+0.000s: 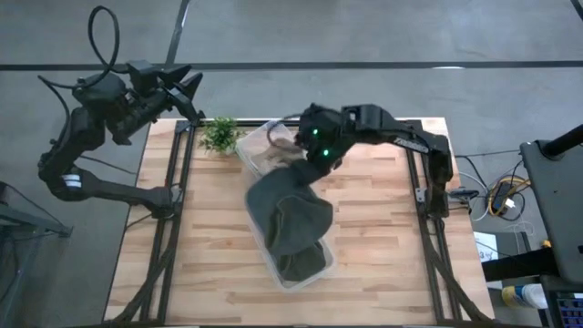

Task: Pick & Place hat
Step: Put the black cap into the bottom transparent bin

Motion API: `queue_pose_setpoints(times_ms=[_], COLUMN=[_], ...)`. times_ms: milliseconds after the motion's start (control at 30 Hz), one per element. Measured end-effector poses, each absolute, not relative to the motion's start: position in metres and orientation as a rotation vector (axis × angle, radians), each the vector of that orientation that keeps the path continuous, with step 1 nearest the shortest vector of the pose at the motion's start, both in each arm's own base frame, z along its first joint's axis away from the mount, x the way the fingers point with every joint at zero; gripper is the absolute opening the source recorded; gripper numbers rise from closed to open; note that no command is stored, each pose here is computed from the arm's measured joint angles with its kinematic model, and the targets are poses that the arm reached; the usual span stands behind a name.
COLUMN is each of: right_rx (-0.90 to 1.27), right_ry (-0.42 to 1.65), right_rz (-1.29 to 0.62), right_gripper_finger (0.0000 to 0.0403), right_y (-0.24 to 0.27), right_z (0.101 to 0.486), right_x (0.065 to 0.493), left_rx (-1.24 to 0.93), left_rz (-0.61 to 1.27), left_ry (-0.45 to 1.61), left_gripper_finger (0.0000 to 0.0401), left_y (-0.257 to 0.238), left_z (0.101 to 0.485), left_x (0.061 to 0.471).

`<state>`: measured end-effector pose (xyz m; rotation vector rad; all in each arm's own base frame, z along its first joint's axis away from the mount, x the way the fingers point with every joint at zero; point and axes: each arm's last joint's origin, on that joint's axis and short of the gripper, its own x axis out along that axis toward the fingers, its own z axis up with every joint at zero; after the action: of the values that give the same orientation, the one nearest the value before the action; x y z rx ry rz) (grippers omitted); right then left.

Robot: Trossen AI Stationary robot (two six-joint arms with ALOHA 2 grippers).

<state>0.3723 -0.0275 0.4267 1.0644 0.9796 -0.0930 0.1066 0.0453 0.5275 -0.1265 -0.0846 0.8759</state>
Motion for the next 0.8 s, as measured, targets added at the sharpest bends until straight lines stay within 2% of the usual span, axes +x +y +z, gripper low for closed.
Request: queue_pose_setpoints(times_ms=[167,467,800], right_rx=[1.076,1.084,1.126], right_ry=[1.041,1.206,1.184], right_rz=[-0.19,-0.227,-0.255], right_gripper_finger=[0.0012,0.0012,0.0013], right_y=[-0.015,0.017,0.019], right_z=[0.407,0.369,0.341], right_x=[0.379,0.385,0.398], left_rx=[-0.129,-0.129,-0.131], left_rz=[0.875,0.875,0.875], left_ry=[-0.096,-0.098,-0.097], left_gripper_finger=[0.019,0.019,0.019], left_y=[0.045,0.045,0.046], left_z=[0.529,0.529,0.528], left_x=[0.107,0.107,0.109])
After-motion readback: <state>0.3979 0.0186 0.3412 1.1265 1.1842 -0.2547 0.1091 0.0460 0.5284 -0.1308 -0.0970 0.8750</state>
